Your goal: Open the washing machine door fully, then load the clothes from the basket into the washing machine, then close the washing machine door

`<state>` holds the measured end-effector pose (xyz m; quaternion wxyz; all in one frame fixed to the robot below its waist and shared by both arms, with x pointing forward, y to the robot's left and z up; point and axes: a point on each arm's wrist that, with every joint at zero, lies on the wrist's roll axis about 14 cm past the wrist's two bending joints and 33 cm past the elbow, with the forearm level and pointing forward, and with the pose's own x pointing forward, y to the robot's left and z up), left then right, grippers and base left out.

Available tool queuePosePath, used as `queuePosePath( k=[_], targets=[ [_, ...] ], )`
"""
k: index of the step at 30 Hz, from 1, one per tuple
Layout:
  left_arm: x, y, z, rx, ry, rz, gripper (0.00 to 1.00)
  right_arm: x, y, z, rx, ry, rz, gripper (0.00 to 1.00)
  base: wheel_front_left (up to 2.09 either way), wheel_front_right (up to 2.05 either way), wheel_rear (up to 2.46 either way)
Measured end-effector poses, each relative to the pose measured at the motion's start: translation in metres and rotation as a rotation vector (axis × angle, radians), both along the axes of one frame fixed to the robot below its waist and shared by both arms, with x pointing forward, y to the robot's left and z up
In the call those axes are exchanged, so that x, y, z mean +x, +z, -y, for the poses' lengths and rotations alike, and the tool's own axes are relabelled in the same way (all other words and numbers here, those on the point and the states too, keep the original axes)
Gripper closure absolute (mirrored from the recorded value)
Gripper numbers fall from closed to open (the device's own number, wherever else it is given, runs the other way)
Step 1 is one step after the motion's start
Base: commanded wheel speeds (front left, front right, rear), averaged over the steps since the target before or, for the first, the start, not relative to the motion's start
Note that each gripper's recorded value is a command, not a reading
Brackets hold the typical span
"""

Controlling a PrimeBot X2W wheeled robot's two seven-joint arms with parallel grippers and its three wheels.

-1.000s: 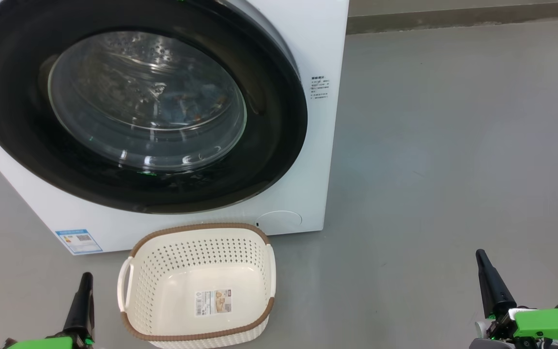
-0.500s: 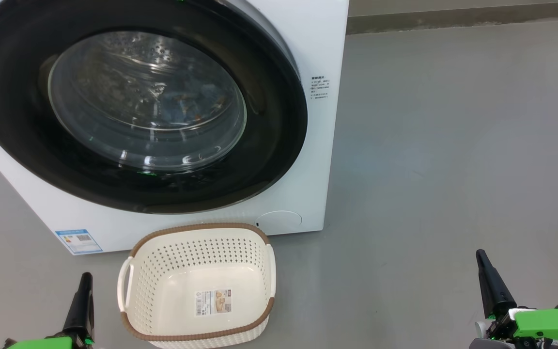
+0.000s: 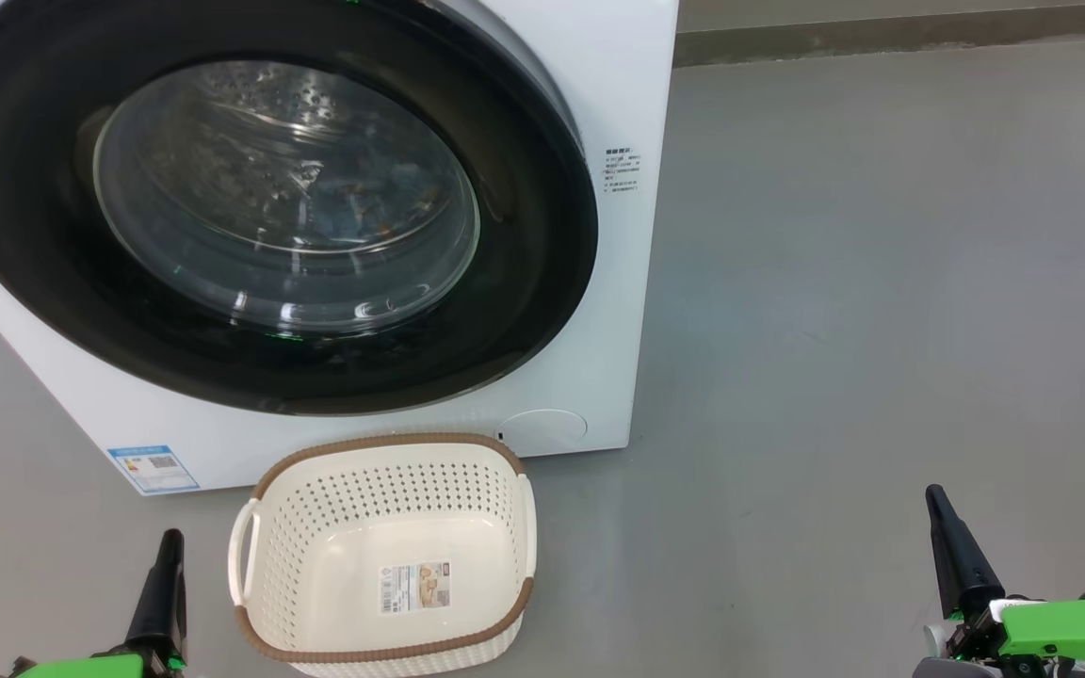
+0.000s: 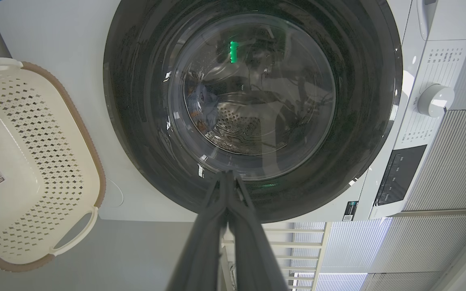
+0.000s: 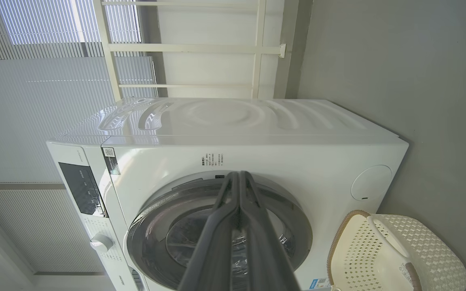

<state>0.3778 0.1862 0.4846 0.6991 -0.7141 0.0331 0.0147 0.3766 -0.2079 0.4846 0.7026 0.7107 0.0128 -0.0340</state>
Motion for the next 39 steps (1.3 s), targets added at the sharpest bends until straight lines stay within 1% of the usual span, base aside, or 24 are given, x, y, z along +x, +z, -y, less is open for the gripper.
queuePosePath(
  k=[39],
  targets=[
    [0.0,0.0,-0.0008,-0.001,0.002,0.0,1.0,-0.0002,-0.0001,0.001,0.003,-0.003,0.0,1.0,0.0,0.0,0.0]
  ],
)
